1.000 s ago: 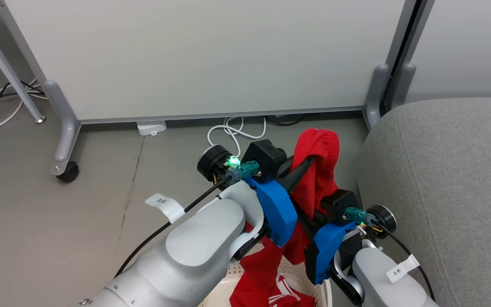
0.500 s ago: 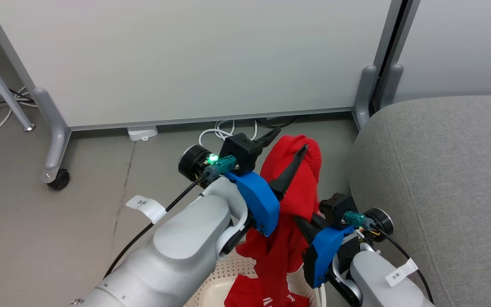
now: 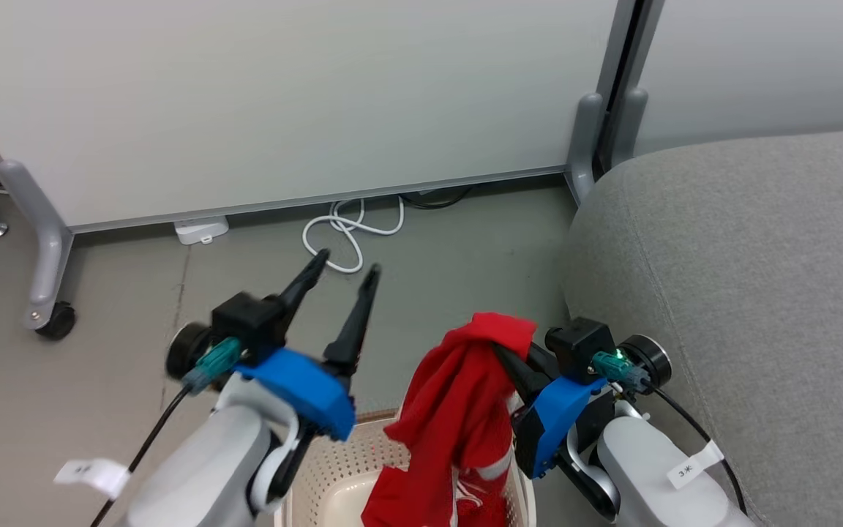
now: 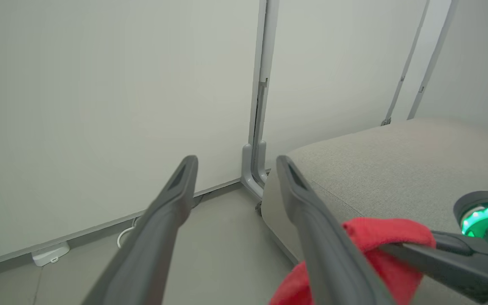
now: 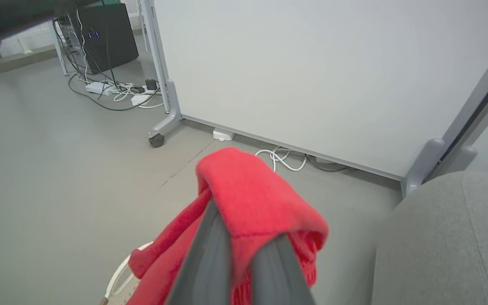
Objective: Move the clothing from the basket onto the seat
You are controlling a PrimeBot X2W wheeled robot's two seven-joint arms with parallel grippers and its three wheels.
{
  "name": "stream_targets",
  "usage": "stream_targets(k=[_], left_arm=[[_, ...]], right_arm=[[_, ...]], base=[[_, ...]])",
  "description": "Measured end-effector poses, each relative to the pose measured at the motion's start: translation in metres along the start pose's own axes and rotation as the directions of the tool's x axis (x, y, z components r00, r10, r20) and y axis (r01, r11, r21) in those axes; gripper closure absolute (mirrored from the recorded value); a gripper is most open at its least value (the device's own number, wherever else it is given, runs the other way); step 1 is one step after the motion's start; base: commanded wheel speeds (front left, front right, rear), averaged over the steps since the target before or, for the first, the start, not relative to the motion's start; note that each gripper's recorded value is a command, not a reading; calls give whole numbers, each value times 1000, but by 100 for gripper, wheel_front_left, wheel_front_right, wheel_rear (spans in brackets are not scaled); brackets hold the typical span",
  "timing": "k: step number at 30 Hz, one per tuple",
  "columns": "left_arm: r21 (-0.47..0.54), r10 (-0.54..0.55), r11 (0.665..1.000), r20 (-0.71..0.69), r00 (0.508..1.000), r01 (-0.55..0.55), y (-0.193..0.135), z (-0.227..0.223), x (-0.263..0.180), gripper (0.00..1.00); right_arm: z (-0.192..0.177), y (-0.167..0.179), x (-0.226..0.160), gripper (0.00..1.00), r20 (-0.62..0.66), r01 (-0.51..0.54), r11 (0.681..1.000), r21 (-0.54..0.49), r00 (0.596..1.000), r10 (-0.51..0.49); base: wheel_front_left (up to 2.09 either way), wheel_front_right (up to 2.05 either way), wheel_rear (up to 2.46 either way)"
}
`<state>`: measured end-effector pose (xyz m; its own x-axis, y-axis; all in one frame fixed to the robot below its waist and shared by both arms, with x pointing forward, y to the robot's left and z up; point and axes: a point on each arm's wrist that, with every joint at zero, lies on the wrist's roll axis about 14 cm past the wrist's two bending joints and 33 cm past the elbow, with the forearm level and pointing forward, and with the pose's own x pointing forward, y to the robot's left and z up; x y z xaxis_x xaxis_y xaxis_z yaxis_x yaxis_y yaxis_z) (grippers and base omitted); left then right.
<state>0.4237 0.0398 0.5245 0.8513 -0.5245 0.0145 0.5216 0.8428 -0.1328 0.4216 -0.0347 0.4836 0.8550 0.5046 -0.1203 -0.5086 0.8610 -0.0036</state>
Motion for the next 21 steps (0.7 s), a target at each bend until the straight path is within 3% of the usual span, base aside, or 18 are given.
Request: stream_targets(k=[13,21], left_arm=[[-53,192,980,12,981,-191,38,-29,-45,0],[-89,125,988,-32,992,-128,15,-53,-35,0]], right_arm=[[16,-53,-38,100,77,190,982,-10,979,-189],[19,-92,-96,100,85,376,926,41,922,-378]], base=[[0,0,0],[0,0,0]])
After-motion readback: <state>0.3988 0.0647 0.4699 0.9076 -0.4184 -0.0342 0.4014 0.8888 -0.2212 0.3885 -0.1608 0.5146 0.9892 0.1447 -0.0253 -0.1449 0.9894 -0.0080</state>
